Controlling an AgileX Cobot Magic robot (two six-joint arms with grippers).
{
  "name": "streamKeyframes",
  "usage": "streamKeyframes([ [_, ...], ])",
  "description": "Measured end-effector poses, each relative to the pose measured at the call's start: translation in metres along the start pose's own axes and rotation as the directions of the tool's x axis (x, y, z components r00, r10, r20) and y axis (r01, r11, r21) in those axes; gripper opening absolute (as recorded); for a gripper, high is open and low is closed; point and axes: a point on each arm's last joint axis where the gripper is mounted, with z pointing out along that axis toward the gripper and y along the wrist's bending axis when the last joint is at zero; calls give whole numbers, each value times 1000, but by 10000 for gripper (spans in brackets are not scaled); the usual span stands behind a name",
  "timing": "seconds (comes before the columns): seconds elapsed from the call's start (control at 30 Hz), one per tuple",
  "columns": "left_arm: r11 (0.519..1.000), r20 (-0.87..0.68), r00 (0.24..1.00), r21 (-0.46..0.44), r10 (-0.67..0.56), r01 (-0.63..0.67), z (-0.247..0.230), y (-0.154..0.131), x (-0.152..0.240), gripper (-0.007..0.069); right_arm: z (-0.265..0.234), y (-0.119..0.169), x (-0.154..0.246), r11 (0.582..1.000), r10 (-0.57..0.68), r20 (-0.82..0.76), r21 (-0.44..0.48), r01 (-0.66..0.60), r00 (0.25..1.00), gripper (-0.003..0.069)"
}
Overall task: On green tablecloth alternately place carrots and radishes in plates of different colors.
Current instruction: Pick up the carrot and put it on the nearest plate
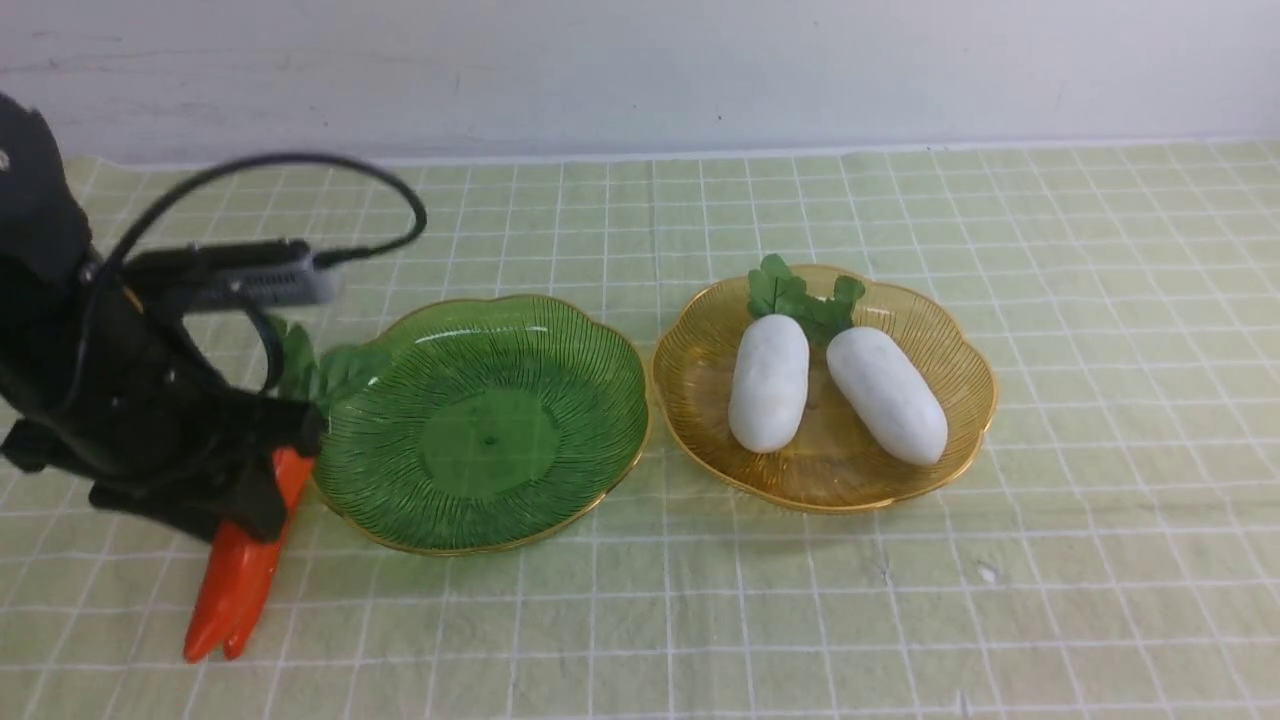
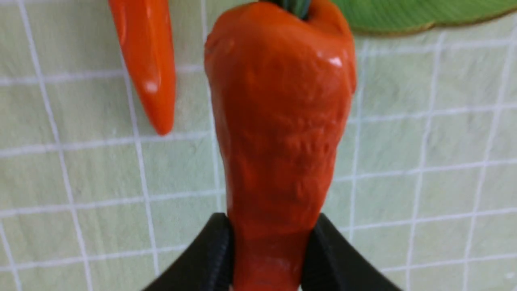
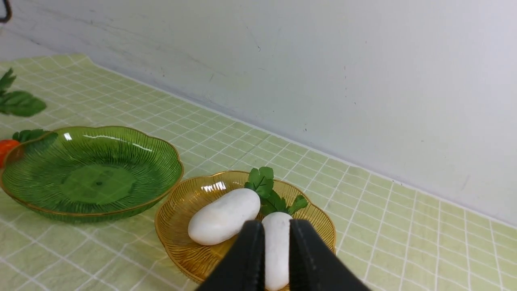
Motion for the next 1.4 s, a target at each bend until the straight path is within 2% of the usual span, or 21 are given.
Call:
streamKeyframes([
  [0.17,993,138,989,113,-46,31,6,-14,-38,202,0,0,0,1000,2,3,0,-2,1000,86],
  [0.43,993,147,988,116,-49,32,68,-26,-77,206,0,0,0,1000,2,3,0,-2,1000,86],
  [0.57,993,128,991,117,-50,35,81,-28,-83,279,0,0,0,1000,2,3,0,-2,1000,86],
  [0.67,997,153,988,76,16,-28,73,-25,-89,404,0,0,0,1000,2,3,0,-2,1000,86],
  [0.73,997,147,988,56,39,-47,69,-23,-90,432,0,0,0,1000,2,3,0,-2,1000,86],
  [0.83,993,71,991,-54,109,-106,51,-11,-89,488,0,0,0,1000,2,3,0,-2,1000,86],
  [0.87,992,58,992,-61,111,-107,50,-10,-88,489,0,0,0,1000,2,3,0,-2,1000,86],
  [0.97,978,-43,992,-168,115,-120,46,3,-80,489,0,0,0,1000,5,3,0,-5,1000,86],
  [1.0,977,-54,993,-179,108,-116,46,5,-79,489,0,0,0,1000,5,3,0,-5,1000,86],
  [1.13,963,-129,991,-261,39,-72,64,18,-67,489,0,0,0,1000,12,3,0,-12,1000,86],
  [1.4,958,-216,976,-279,11,-72,99,24,-61,489,0,0,0,1000,25,3,0,-25,1000,86],
])
